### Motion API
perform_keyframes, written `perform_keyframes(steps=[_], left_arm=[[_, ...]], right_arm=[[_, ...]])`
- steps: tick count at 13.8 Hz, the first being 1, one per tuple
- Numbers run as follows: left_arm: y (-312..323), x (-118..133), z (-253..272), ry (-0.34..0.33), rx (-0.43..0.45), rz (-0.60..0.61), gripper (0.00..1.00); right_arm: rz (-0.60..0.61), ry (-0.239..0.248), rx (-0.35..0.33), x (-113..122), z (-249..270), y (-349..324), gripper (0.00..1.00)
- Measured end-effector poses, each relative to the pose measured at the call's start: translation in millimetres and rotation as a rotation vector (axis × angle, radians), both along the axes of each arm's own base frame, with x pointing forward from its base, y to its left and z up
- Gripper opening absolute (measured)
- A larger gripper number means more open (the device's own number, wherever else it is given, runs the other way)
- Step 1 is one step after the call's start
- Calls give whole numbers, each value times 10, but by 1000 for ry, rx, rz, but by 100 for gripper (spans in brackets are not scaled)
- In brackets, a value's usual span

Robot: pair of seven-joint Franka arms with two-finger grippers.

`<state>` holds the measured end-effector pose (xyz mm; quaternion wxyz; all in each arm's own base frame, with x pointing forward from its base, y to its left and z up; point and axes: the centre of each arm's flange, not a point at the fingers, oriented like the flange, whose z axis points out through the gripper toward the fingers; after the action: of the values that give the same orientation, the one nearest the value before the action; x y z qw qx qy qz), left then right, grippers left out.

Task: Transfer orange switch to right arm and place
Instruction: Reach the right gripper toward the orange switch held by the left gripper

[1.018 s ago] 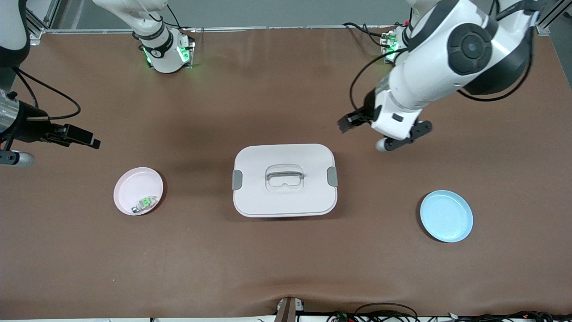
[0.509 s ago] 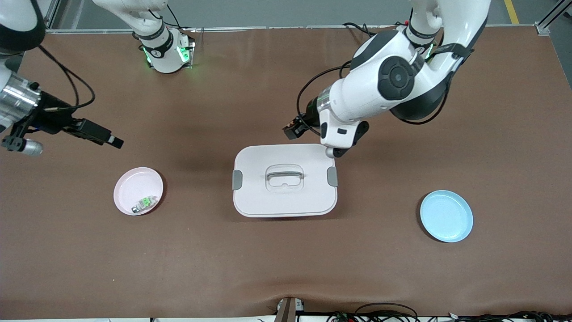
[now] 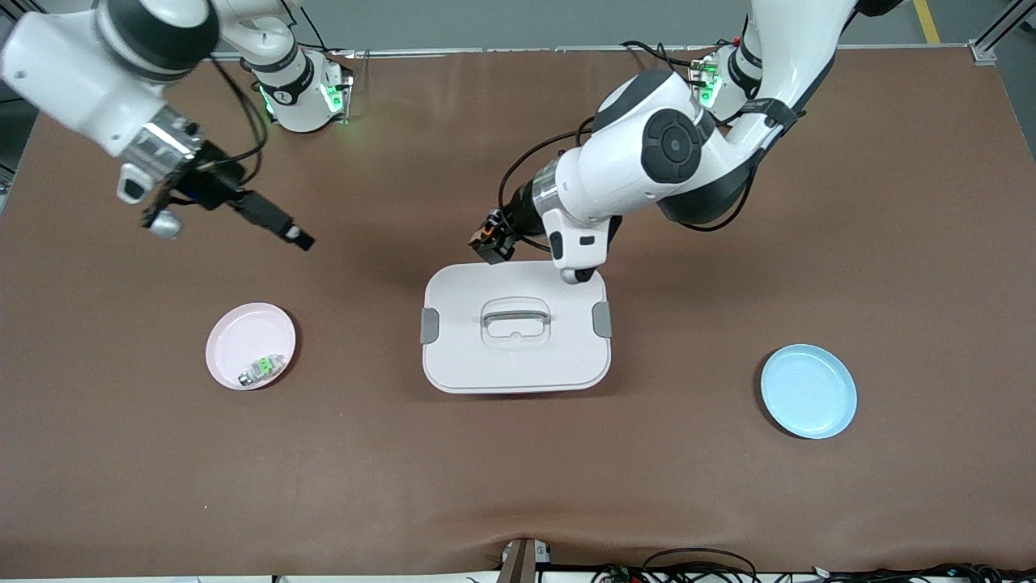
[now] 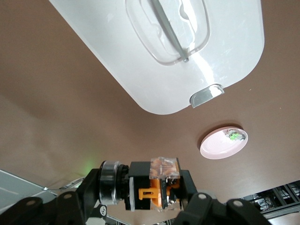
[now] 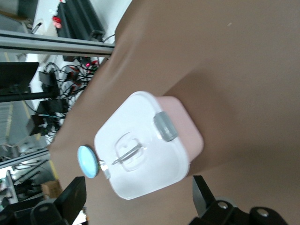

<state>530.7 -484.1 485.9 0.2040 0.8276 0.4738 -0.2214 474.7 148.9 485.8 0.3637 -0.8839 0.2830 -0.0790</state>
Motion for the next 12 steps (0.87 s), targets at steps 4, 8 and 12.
perform_keyframes(steps=[4,8,12], left_arm=[[-117,-59,-8,13,-7,16,72],[-113,-38,-13,12,-10,22,72],[-110,-23,-5,8,-15,26,72]], right_arm=[[26,-48,5,-287,-92,650,100],[-13,-57,16,-370,-113,888,100],[-69,-57,14,-466,-320,1277,100]])
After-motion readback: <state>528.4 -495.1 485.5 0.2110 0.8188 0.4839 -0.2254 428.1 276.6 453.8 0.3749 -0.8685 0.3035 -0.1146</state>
